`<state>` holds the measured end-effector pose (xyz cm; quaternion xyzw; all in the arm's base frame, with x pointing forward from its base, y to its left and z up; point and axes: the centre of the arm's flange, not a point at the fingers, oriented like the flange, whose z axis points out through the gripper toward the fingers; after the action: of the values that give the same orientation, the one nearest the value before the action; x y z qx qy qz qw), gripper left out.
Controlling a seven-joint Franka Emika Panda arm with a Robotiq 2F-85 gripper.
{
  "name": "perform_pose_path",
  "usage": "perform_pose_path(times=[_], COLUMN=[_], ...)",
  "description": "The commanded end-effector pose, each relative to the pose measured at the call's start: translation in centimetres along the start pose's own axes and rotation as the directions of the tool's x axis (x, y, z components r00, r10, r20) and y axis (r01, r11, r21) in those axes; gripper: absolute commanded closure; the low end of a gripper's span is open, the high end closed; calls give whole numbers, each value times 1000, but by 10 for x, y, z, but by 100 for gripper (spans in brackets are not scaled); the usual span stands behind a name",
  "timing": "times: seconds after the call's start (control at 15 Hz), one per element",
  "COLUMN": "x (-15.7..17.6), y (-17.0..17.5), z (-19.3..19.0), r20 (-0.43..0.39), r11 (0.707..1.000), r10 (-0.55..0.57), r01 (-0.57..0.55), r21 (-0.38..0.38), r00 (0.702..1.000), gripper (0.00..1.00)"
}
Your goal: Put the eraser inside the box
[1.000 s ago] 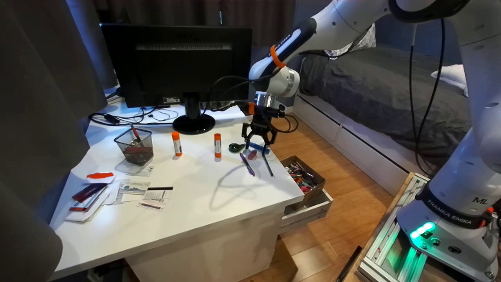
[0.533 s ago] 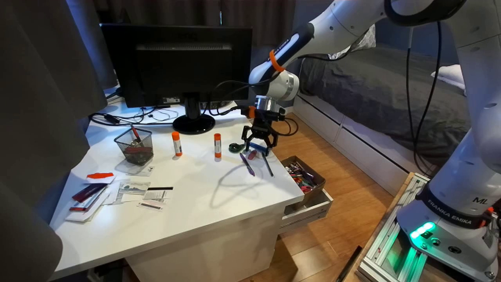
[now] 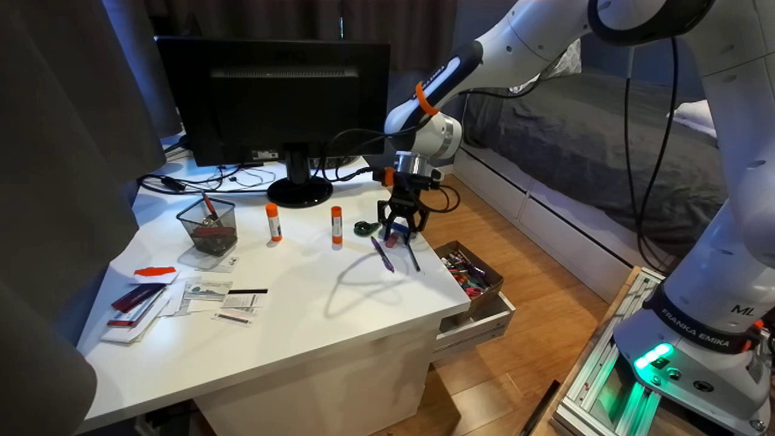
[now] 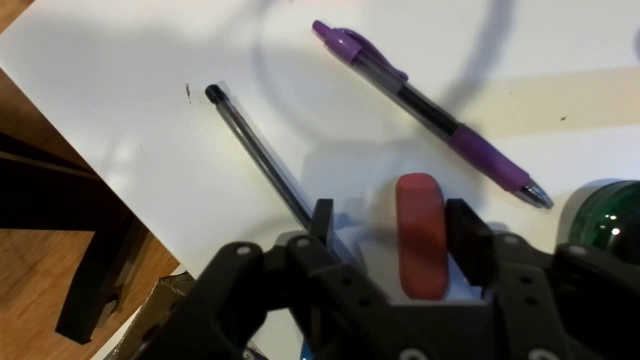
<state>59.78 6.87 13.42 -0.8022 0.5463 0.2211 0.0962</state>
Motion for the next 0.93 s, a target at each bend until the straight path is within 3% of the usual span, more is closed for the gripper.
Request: perform_pose_path(times=[0.0,0.27,0.6,0.87], x=[3,-1,-9,-27], y=[-8,-4,11,39], z=[0,-5,-30,-77], r20=[2,-1,-9,-43], r11=[1000,1000,999,990], r10=[20,15,-6,-87], r01=[-20,-15,7,91], r21=[21,25,51,110], r00=[1000,1000,1000,995], gripper=[71,98,94,94])
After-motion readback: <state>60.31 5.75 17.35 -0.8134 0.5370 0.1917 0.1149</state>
